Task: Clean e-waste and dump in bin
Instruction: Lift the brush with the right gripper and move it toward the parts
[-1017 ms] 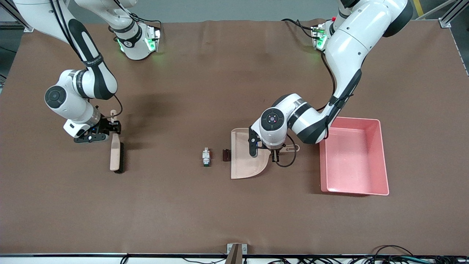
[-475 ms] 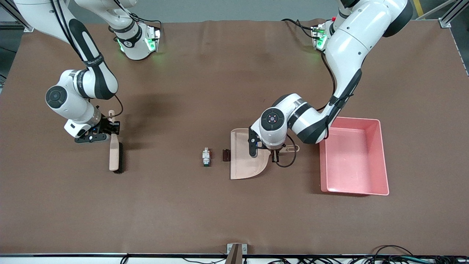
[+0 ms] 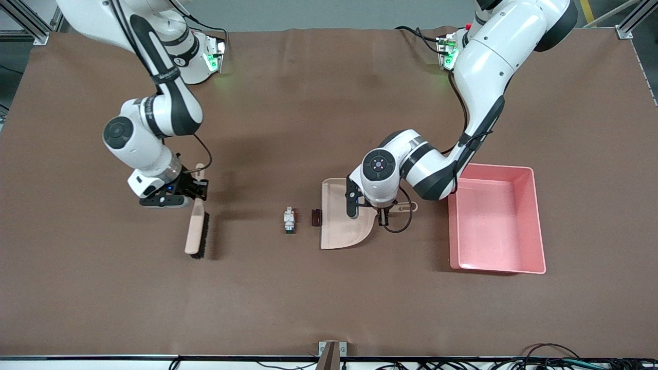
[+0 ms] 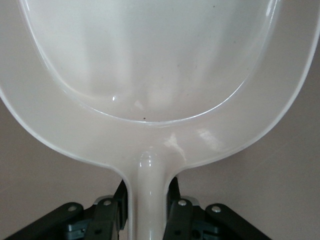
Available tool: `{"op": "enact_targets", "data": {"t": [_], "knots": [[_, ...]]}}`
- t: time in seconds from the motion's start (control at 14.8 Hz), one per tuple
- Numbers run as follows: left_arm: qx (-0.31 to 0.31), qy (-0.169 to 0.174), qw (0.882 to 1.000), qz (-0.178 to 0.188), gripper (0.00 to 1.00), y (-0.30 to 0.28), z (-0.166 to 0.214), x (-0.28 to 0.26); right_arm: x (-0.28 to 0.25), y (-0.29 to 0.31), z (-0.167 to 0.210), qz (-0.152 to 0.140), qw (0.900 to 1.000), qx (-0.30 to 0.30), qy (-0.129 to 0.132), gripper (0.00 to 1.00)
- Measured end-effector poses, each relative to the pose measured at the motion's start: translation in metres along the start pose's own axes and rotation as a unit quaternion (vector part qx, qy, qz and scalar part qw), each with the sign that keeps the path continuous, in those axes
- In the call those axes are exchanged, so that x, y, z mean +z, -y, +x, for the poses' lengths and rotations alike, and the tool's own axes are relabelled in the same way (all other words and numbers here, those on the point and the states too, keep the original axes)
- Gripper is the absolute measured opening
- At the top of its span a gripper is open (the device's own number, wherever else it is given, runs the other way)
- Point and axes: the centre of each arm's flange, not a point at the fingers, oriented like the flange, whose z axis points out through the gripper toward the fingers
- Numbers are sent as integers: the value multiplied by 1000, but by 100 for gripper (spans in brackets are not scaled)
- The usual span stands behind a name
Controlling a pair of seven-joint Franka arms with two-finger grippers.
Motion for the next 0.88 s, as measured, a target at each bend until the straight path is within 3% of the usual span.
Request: {"op": "enact_targets", "data": {"t": [0.34, 0.88], "knots": [[0, 0, 1000, 0, 33, 0, 0, 0, -8, 36, 2, 0, 999, 37, 35, 26], [-1, 1, 1000, 0, 33, 1, -1, 1, 37, 140, -7, -10, 996, 80, 49, 26]]}}
